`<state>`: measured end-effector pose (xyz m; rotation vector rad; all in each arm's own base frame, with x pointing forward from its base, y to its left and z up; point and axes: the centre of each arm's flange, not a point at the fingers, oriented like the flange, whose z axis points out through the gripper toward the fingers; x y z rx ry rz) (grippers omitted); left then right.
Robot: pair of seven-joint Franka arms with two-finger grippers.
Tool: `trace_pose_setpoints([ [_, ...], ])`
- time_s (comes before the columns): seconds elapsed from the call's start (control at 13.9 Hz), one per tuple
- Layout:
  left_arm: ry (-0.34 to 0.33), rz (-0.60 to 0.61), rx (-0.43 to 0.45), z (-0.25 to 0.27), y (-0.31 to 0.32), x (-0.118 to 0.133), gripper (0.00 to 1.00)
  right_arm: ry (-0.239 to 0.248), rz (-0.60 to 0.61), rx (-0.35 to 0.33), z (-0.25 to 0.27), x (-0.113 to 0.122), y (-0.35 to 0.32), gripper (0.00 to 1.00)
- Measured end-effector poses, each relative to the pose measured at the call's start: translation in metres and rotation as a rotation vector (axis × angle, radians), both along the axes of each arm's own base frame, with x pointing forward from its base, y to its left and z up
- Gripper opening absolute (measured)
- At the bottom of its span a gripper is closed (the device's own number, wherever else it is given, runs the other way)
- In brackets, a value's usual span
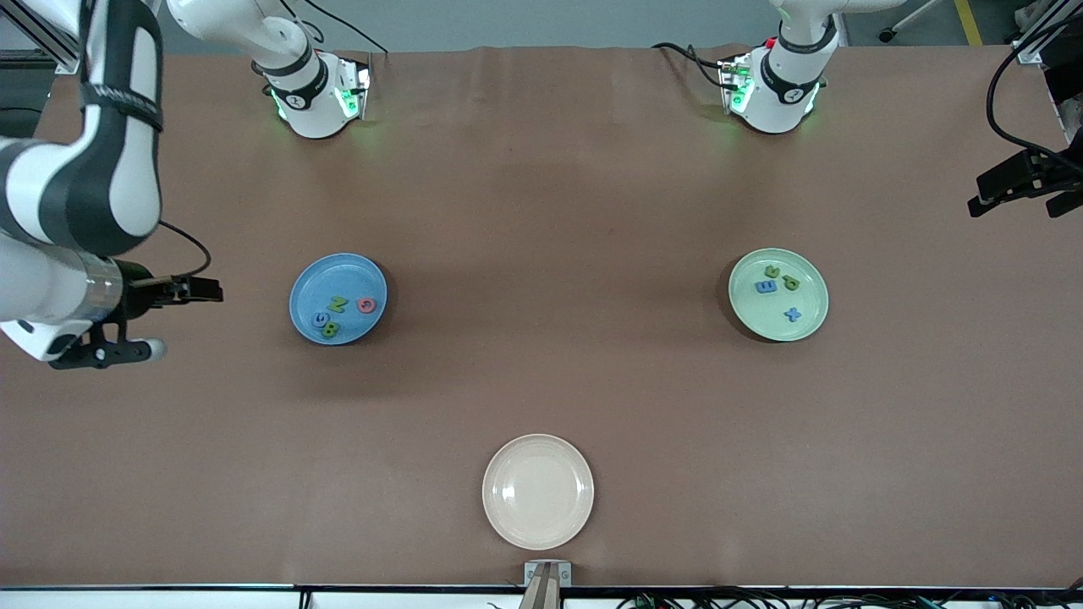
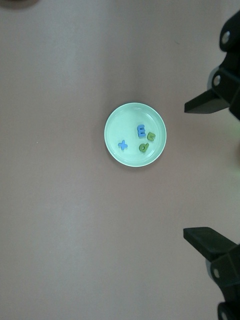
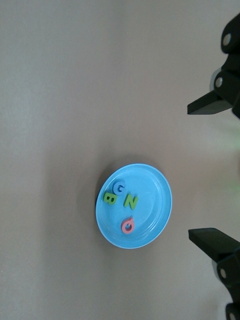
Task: Sort uppercase to blue plate, lowercase to green plate
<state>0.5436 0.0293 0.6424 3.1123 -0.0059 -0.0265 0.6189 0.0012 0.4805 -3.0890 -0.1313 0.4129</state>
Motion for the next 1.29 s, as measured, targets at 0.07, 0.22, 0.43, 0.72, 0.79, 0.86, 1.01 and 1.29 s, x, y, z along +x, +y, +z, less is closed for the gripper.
trace_pose_setpoints([
  [0.07, -0.001, 0.000, 0.000, 0.000, 0.000, 0.000, 1.00, -0.012, -0.004, -0.010, 0.013, -0.004, 0.001, 1.00],
  [0.22, -0.004, 0.000, 0.000, 0.001, 0.000, 0.000, 1.00, -0.037, -0.014, -0.017, 0.037, -0.014, 0.008, 1.00],
  [0.43, -0.010, 0.000, 0.000, 0.003, 0.000, -0.001, 1.00, -0.060, -0.032, 0.006, 0.059, -0.026, 0.001, 1.00],
  [0.72, -0.014, -0.002, 0.000, 0.006, -0.001, -0.002, 1.00, -0.057, -0.084, 0.033, 0.072, -0.041, -0.036, 1.00],
  [0.79, -0.014, -0.002, 0.000, 0.006, -0.001, -0.002, 1.00, -0.053, -0.094, 0.036, 0.075, -0.045, -0.043, 1.00],
  [0.86, -0.014, -0.003, 0.000, 0.006, -0.001, -0.002, 1.00, -0.054, -0.099, 0.032, 0.078, -0.047, -0.046, 1.00],
  [1.01, -0.014, -0.006, 0.000, 0.006, -0.003, -0.002, 1.00, -0.060, -0.092, 0.004, 0.081, -0.048, -0.048, 1.00],
  [1.29, -0.015, -0.011, 0.000, 0.006, -0.005, -0.002, 1.00, -0.064, -0.069, -0.056, 0.082, -0.047, -0.047, 1.00],
])
